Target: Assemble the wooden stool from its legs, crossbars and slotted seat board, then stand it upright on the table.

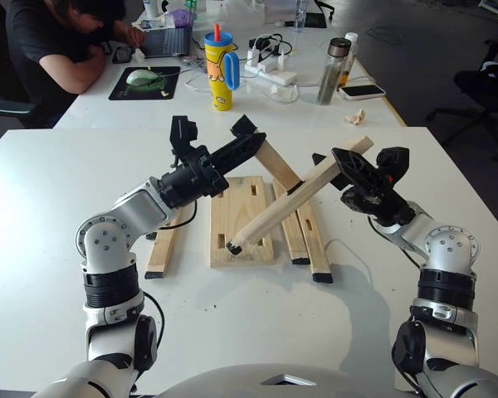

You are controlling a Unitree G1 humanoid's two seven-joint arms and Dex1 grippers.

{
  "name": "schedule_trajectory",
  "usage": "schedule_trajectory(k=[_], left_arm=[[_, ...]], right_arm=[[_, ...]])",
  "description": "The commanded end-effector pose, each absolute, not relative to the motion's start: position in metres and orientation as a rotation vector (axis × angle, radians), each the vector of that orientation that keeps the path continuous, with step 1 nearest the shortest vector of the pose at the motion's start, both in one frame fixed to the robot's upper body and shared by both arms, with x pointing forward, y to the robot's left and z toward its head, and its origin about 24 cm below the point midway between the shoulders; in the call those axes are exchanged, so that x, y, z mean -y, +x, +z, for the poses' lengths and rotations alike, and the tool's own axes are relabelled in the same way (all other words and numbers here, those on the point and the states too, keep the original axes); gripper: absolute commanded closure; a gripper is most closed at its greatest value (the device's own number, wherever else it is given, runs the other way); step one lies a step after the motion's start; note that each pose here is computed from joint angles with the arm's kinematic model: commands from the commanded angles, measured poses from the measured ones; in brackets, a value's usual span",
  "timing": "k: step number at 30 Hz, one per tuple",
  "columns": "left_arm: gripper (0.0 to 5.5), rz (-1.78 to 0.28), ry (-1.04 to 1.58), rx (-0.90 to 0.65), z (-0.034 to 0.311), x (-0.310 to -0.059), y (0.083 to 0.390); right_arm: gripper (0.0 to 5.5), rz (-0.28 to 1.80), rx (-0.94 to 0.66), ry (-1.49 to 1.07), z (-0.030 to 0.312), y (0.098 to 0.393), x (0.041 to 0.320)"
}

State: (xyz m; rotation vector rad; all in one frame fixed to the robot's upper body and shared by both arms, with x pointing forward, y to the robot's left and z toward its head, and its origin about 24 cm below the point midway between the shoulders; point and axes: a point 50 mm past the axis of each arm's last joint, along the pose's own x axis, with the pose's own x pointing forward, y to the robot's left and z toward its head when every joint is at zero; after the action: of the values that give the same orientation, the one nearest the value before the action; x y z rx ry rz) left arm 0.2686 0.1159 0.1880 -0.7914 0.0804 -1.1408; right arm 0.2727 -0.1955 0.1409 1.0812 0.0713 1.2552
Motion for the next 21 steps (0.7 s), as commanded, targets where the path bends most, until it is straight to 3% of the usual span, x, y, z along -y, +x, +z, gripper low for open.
schedule_trajectory(k=[1, 7, 11, 12, 16, 21], left_arm=[[5.09, -1.138, -0.817, -0.064, 0.191, -0.119, 0.270], [5.09, -1.140, -0.842, -0.060, 0.192, -0.118, 0.270], [5.09, -1.128, -0.807, -0.033, 0.193, -0.120, 0.271], [4.73, -1.131, -0.797, -0.033, 0.192, -0.119, 0.272], [4.16, -1.078, -0.817, -0.008, 0.192, -0.123, 0.277], [3.56, -1.012, -0.916, 0.141, 0.210, -0.137, 0.287]], right_arm=[[2.30, 1.283, -0.066, 1.052, 0.147, 0.273, 0.196], [3.32, 1.287, -0.060, 1.048, 0.147, 0.275, 0.195], [3.46, 1.285, -0.054, 1.045, 0.147, 0.276, 0.196], [3.46, 1.283, -0.051, 1.044, 0.147, 0.277, 0.196], [3.46, 1.278, -0.044, 1.037, 0.148, 0.279, 0.197], [3.46, 1.258, -0.069, 1.006, 0.144, 0.280, 0.202]])
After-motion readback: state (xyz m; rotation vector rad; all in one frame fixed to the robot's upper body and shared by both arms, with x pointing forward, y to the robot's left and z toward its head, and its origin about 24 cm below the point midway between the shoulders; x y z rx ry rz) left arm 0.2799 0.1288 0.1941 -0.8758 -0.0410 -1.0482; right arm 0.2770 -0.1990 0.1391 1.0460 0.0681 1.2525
